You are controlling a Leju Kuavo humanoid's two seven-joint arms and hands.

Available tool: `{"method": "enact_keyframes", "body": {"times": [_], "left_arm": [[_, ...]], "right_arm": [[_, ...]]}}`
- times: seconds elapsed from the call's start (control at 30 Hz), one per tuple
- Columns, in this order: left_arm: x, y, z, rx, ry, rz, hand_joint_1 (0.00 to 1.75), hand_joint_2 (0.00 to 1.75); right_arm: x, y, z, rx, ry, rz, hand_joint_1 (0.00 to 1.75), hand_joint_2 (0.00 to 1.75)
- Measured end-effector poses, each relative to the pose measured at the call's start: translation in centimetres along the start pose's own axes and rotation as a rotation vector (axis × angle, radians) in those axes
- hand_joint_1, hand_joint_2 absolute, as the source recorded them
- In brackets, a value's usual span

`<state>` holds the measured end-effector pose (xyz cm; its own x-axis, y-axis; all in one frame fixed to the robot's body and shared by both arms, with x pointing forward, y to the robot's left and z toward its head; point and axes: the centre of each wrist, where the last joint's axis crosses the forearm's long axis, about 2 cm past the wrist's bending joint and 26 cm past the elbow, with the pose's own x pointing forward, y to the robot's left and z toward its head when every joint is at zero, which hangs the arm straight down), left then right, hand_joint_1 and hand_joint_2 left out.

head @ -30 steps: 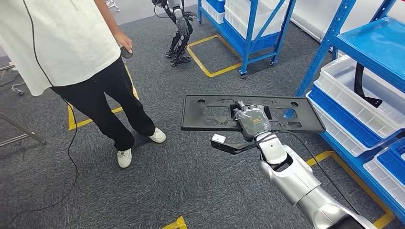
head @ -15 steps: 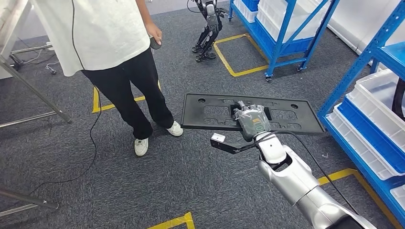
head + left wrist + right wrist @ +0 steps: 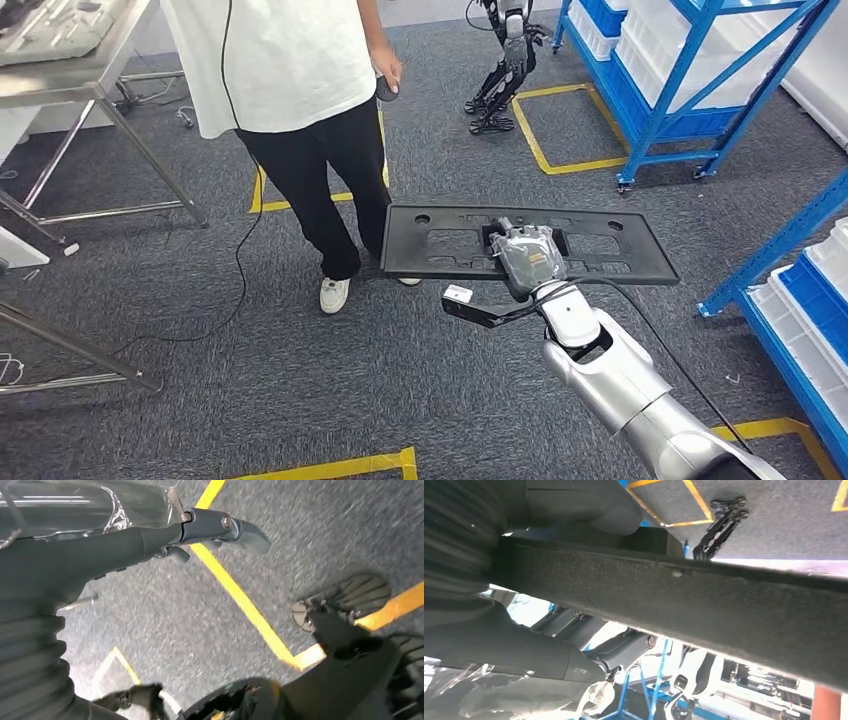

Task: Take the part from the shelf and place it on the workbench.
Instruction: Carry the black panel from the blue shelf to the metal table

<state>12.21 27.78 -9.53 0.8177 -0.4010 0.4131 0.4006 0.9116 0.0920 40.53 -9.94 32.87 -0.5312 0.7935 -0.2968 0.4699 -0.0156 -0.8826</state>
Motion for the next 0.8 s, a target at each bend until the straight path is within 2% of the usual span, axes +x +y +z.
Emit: {"method": "enact_keyframes", "body": {"times": [0.33, 0.47, 0.8], "left_arm": [[0.3, -0.1, -0.1, 0.000, -0.006, 0.008, 0.00, 1.75], [0.5, 0.5, -0.1, 0.014, -0.009, 0.014, 0.00, 1.75], [0.3, 0.0, -0.1, 0.002, -0.005, 0.016, 0.00, 1.75]], "right_arm": [[0.1, -0.4, -0.3, -0.009, -0.002, 0.001, 1.75, 1.75], [0.0, -0.2, -0.1, -0.002, 0.000, 0.001, 1.75, 1.75], [0.0, 0.6, 0.5, 0.023, 0.006, -0.006, 1.75, 1.75]]}}
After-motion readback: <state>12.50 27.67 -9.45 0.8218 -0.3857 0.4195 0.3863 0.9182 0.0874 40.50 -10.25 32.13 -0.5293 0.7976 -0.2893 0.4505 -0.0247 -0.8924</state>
